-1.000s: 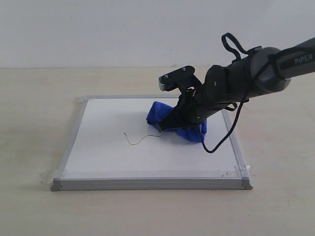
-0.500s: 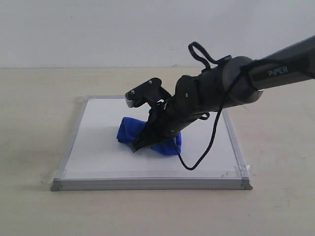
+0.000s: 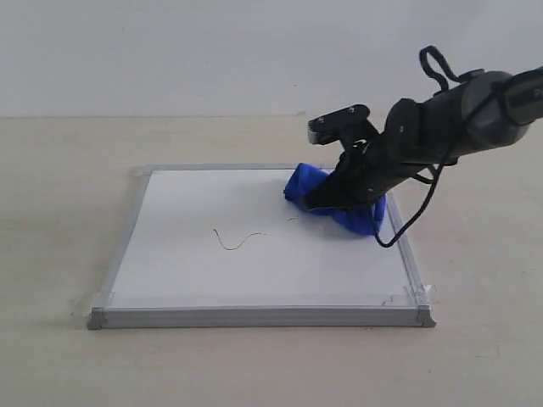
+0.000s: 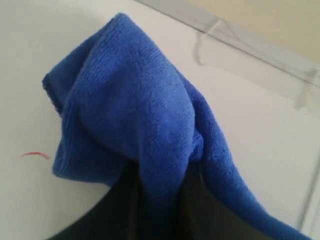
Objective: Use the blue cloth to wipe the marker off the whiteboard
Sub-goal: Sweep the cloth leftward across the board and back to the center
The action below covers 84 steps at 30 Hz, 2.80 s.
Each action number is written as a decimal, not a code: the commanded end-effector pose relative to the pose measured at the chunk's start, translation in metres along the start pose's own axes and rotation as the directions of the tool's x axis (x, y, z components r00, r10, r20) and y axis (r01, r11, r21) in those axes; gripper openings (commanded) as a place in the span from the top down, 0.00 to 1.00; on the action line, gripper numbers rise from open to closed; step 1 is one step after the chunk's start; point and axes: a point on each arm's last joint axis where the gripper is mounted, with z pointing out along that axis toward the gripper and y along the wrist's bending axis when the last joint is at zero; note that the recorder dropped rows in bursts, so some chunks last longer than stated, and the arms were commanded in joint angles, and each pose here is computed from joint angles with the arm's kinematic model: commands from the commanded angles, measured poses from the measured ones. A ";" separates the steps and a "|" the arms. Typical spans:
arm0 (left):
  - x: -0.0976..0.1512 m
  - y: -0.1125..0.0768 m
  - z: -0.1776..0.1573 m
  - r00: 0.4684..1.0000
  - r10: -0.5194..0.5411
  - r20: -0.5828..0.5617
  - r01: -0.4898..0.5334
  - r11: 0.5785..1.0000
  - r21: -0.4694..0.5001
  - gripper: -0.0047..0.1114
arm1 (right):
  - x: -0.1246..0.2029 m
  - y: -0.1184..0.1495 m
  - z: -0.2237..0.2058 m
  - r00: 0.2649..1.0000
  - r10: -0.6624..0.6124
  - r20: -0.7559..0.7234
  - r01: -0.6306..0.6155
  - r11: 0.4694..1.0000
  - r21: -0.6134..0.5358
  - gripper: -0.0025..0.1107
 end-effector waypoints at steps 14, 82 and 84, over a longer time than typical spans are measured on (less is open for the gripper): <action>0.000 0.000 0.000 1.000 -0.012 0.008 0.012 1.000 0.001 0.92 | -0.009 0.113 0.000 0.975 -0.197 -0.100 0.174 0.964 -0.204 0.98; 0.000 0.000 0.000 1.000 -0.012 0.008 0.012 1.000 0.001 0.92 | -0.043 0.108 0.045 0.979 -0.152 -0.133 0.137 0.984 -0.117 0.98; 0.000 0.000 0.000 1.000 -0.012 0.008 0.012 1.000 0.001 0.92 | -0.039 0.131 0.043 0.973 -0.186 -0.136 0.162 0.972 -0.168 0.98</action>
